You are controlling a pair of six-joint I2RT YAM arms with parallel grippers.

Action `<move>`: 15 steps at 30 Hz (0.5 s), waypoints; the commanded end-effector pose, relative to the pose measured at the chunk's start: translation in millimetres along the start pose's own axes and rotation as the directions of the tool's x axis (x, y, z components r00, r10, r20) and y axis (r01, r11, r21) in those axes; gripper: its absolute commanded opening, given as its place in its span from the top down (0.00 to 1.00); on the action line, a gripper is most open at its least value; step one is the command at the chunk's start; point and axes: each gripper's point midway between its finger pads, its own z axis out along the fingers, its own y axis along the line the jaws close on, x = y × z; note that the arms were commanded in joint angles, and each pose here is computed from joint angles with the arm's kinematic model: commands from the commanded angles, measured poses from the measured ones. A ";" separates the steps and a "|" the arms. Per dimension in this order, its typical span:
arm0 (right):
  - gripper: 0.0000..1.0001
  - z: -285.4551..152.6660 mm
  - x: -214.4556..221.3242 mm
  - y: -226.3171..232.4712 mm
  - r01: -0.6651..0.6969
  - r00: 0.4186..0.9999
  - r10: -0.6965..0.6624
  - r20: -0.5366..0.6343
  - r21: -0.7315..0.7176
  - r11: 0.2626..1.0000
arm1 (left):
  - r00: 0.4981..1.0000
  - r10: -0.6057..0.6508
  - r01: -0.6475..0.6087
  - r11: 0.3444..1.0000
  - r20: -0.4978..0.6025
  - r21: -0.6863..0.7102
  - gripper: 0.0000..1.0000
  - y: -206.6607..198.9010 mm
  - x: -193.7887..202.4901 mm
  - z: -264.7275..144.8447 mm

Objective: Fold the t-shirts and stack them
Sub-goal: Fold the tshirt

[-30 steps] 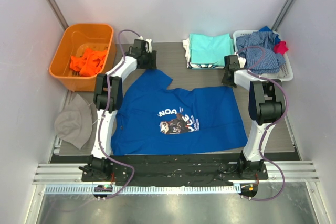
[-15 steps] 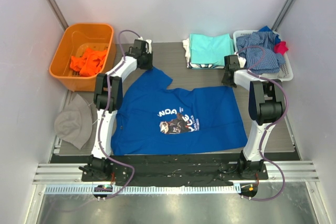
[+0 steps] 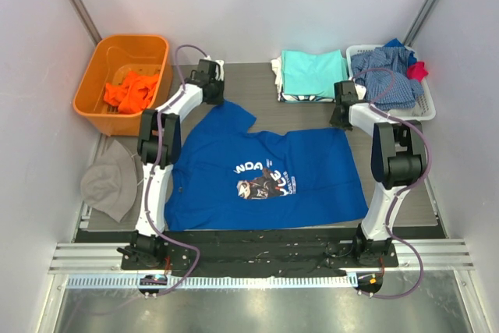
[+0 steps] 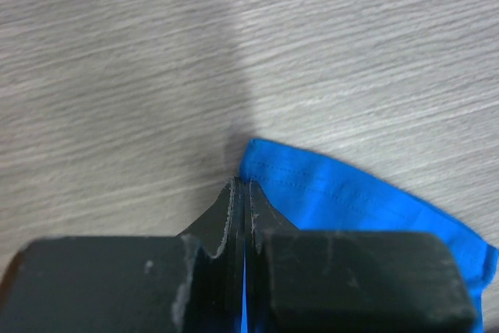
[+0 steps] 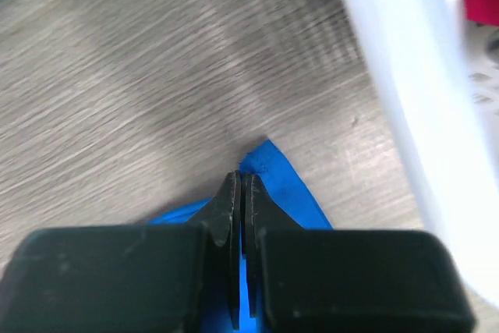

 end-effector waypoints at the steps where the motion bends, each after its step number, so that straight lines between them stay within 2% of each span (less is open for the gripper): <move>1: 0.99 -40.9 -33.5 3.9 -0.038 0.996 0.042 0.081 -0.056 0.998 | 0.993 0.017 -0.016 1.000 0.120 -0.010 1.00 -2.4 -50.4 -52.7; 9: 0.99 -69.9 -47.7 2.6 -0.052 0.992 0.061 0.113 -0.084 0.995 | 0.982 0.010 -0.011 1.000 0.186 0.002 1.00 -10.5 -76.3 -100.4; 15: 0.99 -92.1 -45.0 -8.1 -0.055 0.990 0.065 0.126 -0.081 0.995 | 0.985 0.007 -0.007 1.000 0.173 -0.002 1.00 -10.9 -69.7 -128.2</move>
